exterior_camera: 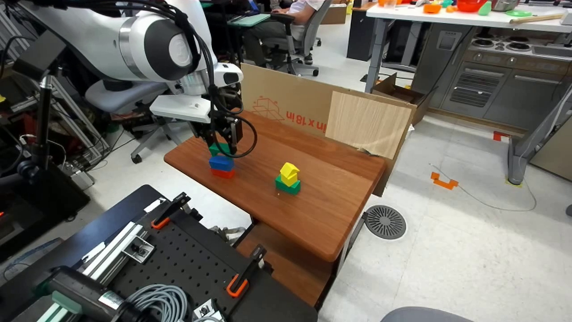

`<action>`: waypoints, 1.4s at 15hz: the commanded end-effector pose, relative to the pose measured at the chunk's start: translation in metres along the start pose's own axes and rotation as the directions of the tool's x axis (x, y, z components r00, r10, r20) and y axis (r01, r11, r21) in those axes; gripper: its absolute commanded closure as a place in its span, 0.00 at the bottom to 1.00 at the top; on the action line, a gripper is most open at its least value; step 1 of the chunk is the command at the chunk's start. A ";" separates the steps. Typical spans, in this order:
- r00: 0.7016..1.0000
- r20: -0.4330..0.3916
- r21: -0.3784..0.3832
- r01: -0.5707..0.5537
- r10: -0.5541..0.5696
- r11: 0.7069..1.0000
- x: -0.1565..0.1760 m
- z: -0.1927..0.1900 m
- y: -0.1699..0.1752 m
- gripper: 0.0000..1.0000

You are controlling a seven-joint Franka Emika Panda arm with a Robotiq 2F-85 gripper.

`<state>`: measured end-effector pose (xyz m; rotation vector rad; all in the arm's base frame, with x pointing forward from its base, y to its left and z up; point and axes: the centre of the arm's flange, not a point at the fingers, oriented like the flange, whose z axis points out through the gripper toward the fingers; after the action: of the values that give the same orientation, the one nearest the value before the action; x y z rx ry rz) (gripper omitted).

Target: Pick the green block and put it on the table

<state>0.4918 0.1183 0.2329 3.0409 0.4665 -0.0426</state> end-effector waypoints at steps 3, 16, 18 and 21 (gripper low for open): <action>0.997 -0.025 -0.005 -0.078 0.078 0.997 0.045 -0.028 0.022 0.58; 0.972 0.105 -0.027 -0.208 0.209 0.978 0.139 0.050 0.053 0.58; 0.966 0.131 -0.027 -0.223 0.225 0.974 0.146 0.067 0.053 0.58; 0.960 0.148 -0.019 -0.236 0.236 0.972 0.154 0.075 0.054 0.58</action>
<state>0.6301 0.1019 0.1649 3.0342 0.1365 -0.2073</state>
